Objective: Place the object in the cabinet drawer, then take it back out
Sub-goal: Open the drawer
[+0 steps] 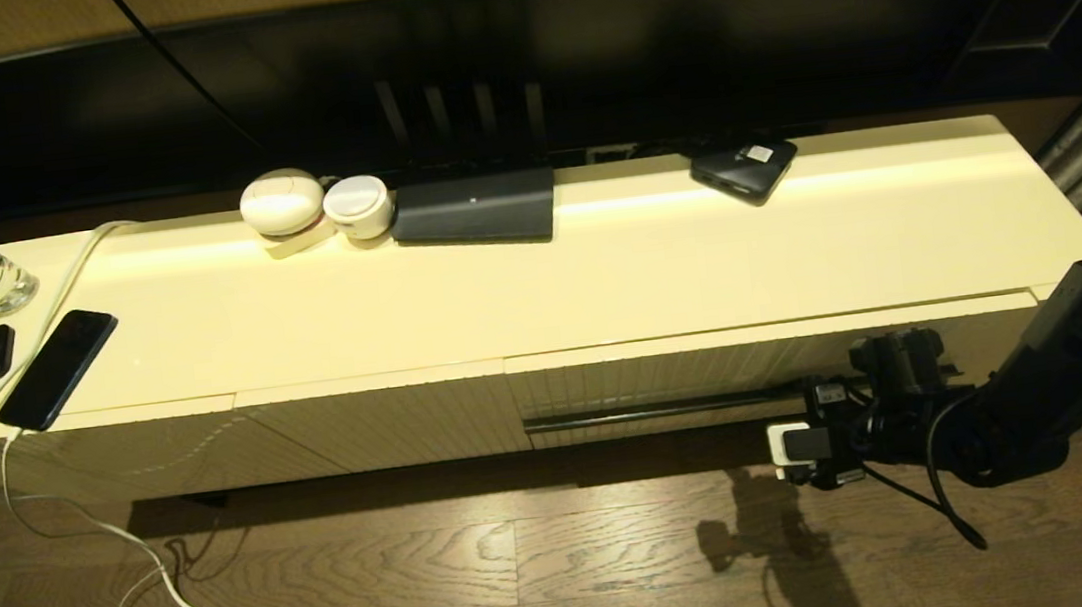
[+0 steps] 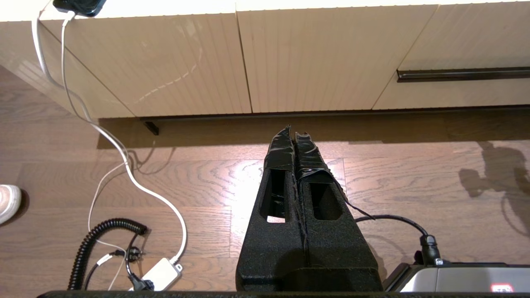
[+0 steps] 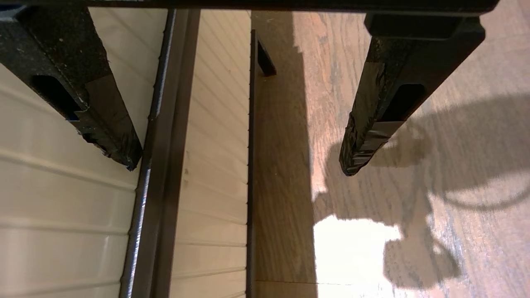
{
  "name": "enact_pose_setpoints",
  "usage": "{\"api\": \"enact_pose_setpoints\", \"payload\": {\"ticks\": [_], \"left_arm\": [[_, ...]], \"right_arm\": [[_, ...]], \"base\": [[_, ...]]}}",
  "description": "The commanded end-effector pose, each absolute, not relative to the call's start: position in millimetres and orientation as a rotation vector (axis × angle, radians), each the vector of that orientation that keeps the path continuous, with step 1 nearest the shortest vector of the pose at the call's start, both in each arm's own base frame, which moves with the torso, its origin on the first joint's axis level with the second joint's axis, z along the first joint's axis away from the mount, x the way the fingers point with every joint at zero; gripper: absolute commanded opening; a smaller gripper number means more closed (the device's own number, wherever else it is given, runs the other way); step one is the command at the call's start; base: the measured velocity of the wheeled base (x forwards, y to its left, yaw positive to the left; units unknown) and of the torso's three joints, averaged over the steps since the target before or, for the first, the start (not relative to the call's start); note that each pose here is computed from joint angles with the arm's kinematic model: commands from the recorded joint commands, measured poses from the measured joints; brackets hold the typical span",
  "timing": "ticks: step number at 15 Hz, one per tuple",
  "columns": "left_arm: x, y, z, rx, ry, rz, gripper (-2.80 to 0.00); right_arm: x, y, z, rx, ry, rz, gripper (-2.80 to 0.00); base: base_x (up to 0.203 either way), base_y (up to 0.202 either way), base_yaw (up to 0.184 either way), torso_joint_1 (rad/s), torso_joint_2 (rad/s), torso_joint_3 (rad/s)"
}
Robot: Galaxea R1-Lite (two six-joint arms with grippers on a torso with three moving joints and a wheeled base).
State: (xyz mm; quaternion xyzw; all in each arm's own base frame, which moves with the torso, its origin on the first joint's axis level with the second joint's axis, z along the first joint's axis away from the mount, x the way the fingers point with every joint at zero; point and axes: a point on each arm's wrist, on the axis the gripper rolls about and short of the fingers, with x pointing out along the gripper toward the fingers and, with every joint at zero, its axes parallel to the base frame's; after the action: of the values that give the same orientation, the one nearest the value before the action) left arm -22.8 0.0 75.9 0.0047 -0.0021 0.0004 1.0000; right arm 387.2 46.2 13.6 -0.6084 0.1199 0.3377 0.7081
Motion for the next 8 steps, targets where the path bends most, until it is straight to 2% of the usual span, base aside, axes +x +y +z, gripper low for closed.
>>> {"api": "enact_pose_setpoints", "payload": {"ticks": [1,8], "left_arm": [[-23,0,76,0.009,-0.003,0.002,-2.8],[-23,0,76,0.009,-0.003,0.001,-2.8]], "right_arm": [[388,46,12,-1.359,0.262,0.751,0.0],[385,46,-1,-1.349,0.301,0.78,0.0]], "base": [[0.0,0.0,0.0,0.0,0.0,0.0],[0.0,0.0,0.0,0.0,0.0,0.0]]}}
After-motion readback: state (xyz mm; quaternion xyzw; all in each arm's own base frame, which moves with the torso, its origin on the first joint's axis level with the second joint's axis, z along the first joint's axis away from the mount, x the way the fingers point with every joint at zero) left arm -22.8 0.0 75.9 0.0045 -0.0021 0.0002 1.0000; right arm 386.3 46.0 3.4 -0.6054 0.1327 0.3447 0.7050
